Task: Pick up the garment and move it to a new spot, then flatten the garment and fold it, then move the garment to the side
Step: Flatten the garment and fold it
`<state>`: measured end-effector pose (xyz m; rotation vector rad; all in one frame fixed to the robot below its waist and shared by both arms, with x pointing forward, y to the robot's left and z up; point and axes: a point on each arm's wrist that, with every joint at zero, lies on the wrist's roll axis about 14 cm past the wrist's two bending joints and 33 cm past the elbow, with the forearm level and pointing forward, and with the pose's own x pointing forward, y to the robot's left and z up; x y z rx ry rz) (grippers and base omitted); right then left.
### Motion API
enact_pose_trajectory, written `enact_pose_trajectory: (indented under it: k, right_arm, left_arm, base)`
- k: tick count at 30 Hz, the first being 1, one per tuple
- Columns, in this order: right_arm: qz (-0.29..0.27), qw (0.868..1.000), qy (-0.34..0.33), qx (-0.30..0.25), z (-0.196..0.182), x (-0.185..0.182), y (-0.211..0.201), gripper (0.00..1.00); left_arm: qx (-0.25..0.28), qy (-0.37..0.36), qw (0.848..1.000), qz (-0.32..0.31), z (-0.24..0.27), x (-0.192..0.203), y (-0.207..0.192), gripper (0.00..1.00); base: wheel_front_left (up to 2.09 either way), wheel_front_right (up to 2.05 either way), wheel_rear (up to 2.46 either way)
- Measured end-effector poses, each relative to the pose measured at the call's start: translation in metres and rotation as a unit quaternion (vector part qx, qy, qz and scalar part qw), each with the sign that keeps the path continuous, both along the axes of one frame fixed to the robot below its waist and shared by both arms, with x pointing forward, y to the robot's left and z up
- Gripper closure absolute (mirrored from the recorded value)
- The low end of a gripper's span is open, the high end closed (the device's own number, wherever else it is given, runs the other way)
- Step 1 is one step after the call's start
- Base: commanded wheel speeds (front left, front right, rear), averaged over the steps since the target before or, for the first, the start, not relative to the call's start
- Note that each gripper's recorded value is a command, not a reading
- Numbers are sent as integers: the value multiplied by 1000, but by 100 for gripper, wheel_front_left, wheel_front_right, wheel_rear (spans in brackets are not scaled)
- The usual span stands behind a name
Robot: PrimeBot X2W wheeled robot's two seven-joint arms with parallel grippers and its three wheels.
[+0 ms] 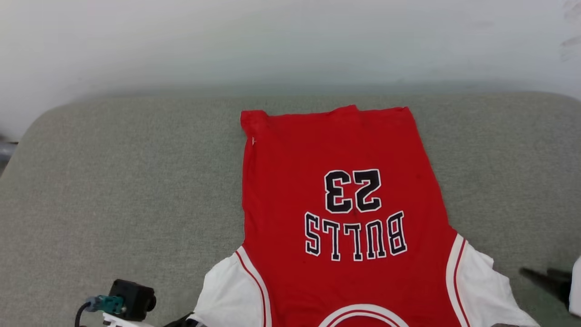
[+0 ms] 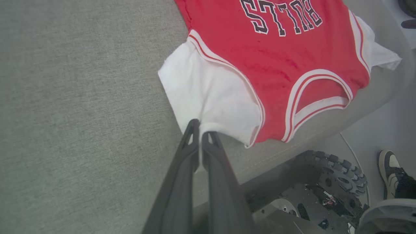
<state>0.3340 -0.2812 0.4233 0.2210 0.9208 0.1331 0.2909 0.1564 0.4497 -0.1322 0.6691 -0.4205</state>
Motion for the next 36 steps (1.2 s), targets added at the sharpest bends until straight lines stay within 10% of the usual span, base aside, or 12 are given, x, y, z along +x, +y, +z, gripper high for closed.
enact_pose_trajectory:
  k: [16, 36]
  right_arm:
    - [73, 995, -57, -26, 57, 174, 65, 0]
    - [89, 991, 43, -92, -48, 315, 120, 0]
  left_arm:
    - [10, 44, 998, -47, -1, 12, -14, 100]
    - [22, 97, 995, 5, -45, 31, 6, 100]
  base:
    - [0, 0, 0]
    - [0, 0, 0]
